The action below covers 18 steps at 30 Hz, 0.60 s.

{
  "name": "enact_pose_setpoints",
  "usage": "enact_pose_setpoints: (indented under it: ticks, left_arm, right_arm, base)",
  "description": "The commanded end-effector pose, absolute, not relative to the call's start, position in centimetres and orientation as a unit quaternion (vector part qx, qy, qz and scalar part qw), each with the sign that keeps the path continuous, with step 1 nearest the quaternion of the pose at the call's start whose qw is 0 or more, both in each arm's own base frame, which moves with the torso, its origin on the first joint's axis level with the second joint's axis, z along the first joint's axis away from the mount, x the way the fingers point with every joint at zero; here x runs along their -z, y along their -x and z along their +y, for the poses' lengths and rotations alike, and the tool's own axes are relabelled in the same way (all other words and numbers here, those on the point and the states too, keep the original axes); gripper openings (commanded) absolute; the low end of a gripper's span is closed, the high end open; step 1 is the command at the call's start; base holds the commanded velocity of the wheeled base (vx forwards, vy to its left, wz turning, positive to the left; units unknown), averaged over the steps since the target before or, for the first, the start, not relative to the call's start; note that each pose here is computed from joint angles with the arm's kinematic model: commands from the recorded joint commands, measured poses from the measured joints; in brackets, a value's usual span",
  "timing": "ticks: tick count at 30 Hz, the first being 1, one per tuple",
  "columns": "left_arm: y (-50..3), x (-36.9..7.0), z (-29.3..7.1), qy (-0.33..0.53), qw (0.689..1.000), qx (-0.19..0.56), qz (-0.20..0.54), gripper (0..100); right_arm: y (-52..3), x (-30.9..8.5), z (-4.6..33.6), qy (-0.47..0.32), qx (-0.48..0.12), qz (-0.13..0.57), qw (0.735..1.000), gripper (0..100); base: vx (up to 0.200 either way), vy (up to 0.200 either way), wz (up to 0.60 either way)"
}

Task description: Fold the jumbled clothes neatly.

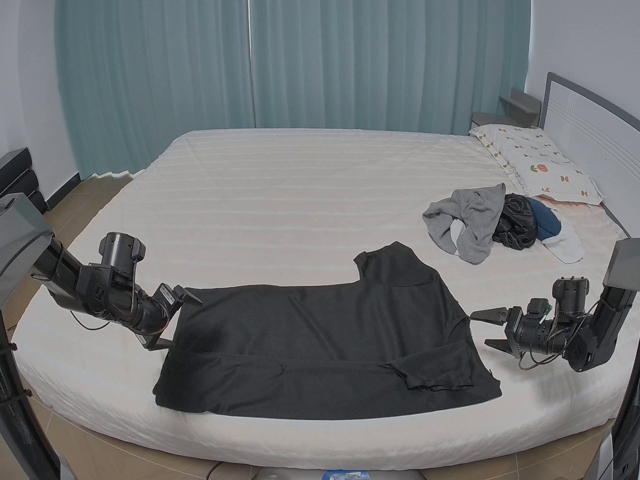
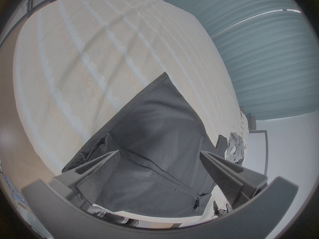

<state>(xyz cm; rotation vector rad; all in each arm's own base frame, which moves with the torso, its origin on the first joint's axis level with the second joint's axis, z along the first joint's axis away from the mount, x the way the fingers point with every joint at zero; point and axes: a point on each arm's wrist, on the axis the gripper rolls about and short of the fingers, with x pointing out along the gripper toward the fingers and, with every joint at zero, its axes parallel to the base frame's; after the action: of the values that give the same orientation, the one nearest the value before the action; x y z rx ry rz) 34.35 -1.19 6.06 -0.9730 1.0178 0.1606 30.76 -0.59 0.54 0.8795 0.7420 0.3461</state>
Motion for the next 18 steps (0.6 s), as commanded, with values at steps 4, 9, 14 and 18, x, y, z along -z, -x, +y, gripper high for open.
enact_pose_setpoints:
  ticks: [4,9,14,18]
  left_arm:
    - [-35.2,-6.4,-1.0,0.447,0.77,-0.067,0.449,100]
    - [-36.2,-7.1,-0.4,0.449,0.782,-0.062,0.428,100]
    - [-38.5,-6.4,0.1,0.431,0.798,-0.053,0.418,100]
    - [-40.4,-5.2,0.8,0.407,0.815,-0.046,0.41,100]
  right_arm:
    - [-30.8,-0.6,-0.6,-0.413,-0.163,0.348,0.825,100]
    - [-30.8,-0.5,-0.6,-0.414,-0.163,0.349,0.825,100]
    - [-30.7,-0.6,-0.6,-0.413,-0.163,0.349,0.825,100]
    - [-30.5,-0.4,-0.4,-0.412,-0.164,0.353,0.824,100]
  base:
    - [0.0,0.0,0.0]
    - [0.0,0.0,0.0]
    - [0.0,0.0,0.0]
    - [0.0,0.0,0.0]
